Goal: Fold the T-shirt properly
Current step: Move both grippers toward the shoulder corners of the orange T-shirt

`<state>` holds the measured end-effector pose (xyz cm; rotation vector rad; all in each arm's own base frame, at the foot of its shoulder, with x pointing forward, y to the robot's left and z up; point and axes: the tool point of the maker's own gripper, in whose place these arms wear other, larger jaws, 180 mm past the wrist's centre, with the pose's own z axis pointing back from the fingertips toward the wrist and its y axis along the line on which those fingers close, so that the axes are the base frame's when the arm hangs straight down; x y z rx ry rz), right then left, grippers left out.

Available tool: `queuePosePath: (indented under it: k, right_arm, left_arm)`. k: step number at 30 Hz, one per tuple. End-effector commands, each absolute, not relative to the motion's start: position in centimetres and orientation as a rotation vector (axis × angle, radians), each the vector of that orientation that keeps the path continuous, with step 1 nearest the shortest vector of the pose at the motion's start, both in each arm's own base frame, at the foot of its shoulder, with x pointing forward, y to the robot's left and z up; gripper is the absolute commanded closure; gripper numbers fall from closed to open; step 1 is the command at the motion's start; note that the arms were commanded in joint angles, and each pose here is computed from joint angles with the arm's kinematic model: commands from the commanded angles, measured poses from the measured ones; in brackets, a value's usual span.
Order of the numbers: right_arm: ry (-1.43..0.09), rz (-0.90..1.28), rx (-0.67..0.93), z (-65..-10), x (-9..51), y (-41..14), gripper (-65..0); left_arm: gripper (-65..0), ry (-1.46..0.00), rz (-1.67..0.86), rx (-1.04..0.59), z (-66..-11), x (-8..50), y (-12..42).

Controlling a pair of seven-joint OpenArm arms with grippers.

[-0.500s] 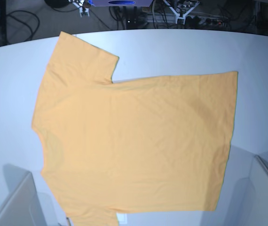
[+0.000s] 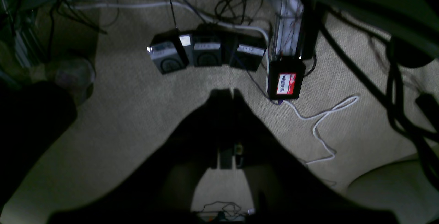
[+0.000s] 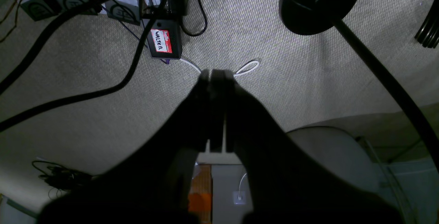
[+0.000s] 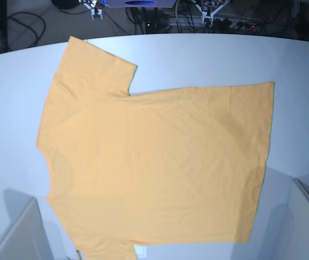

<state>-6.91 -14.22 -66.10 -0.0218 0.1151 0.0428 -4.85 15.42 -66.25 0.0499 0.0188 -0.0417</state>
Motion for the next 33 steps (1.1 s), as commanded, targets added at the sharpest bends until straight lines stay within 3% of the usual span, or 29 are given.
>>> queuePosePath:
  k: [1,18,27,33]
  right_arm:
    - [0.13,0.047,-0.032,-66.0,-7.7,-15.1,0.0]
    - [0.005,-0.174,-0.143,-61.3,-13.0,-20.4,0.0]
    - [-0.162,-0.279,-0.269,-54.3,-8.9,-25.2,0.0]
    - [-0.305,-0.393,-0.372,-48.6,-4.5,-28.3,0.0]
  left_arm:
    - [0.0,0.042,-0.05,0.057,-66.1,-6.3,15.8]
    - [0.0,-0.215,-0.15,0.131,-58.9,-10.4,21.9]
    - [0.0,-0.359,0.005,0.094,-50.9,-9.7,24.6]
    - [0.0,-0.492,-0.048,0.002,-45.3,-6.1,22.3]
